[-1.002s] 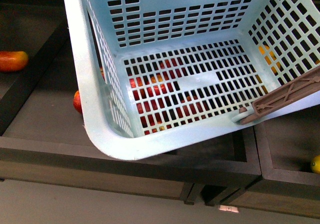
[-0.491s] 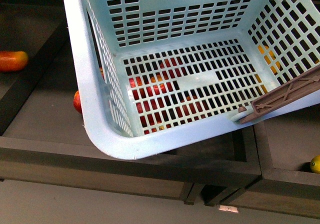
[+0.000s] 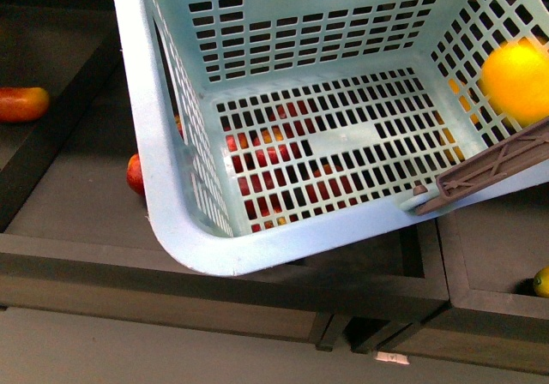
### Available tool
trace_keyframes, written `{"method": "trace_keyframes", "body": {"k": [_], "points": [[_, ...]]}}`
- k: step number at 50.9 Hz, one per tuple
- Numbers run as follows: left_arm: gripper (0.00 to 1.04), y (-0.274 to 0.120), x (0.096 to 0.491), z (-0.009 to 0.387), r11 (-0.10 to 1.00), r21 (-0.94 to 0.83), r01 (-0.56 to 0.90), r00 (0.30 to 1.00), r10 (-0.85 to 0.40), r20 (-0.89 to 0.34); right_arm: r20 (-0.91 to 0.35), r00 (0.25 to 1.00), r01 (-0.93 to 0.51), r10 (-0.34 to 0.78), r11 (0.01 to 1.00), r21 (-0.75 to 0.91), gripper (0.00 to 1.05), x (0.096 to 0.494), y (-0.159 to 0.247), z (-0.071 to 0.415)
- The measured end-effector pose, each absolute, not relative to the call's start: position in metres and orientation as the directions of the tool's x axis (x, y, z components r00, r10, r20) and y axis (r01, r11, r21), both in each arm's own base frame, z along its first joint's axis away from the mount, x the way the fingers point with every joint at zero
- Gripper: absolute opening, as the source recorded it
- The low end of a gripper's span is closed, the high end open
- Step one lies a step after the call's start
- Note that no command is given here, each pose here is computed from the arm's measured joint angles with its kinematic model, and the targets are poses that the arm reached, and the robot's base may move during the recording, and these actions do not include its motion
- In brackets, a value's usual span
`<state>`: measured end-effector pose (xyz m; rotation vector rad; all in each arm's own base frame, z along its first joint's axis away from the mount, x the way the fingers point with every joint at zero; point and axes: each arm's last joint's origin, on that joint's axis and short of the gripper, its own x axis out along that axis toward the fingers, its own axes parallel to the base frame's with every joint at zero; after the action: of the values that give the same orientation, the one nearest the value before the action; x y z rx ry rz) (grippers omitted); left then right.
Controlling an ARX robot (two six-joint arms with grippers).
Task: Pick lemon and mango into basket
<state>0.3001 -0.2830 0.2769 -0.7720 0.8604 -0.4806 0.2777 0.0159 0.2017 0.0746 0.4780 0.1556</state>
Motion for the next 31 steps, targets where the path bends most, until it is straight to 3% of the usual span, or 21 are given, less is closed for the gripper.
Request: {"method": "trace_keyframes", "body": {"k": [5, 14, 20, 25, 31], "points": [[0.06, -0.283, 0.3, 0.277, 0.641, -0.764, 0.074, 0.577, -0.653, -0.491, -0.422, 0.894, -0.115, 0.15, 0.987, 0.107, 0.98, 0.269, 0.009, 0.215], [0.06, -0.283, 0.3, 0.277, 0.644, -0.761, 0.077, 0.58, -0.65, -0.491, -0.388, 0.921, -0.002, 0.038, 0.996, 0.094, 0.96, 0.256, -0.009, 0.23], [0.06, -0.283, 0.3, 0.277, 0.643, -0.762, 0.076, 0.578, -0.651, -0.491, -0.353, 0.924, 0.184, -0.145, 0.98, 0.079, 0.96, 0.237, -0.035, 0.246], [0.06, -0.283, 0.3, 0.277, 0.641, -0.764, 0.077, 0.575, -0.654, -0.491, -0.104, 0.994, 0.031, -0.025, 0.998, 0.056, 0.78, 0.226, -0.034, 0.237], [0.06, -0.284, 0.299, 0.276, 0.638, -0.766, 0.077, 0.569, -0.659, -0.491, -0.011, 1.0, 0.003, -0.003, 1.0, 0.021, 0.55, 0.207, -0.025, 0.223]]}}
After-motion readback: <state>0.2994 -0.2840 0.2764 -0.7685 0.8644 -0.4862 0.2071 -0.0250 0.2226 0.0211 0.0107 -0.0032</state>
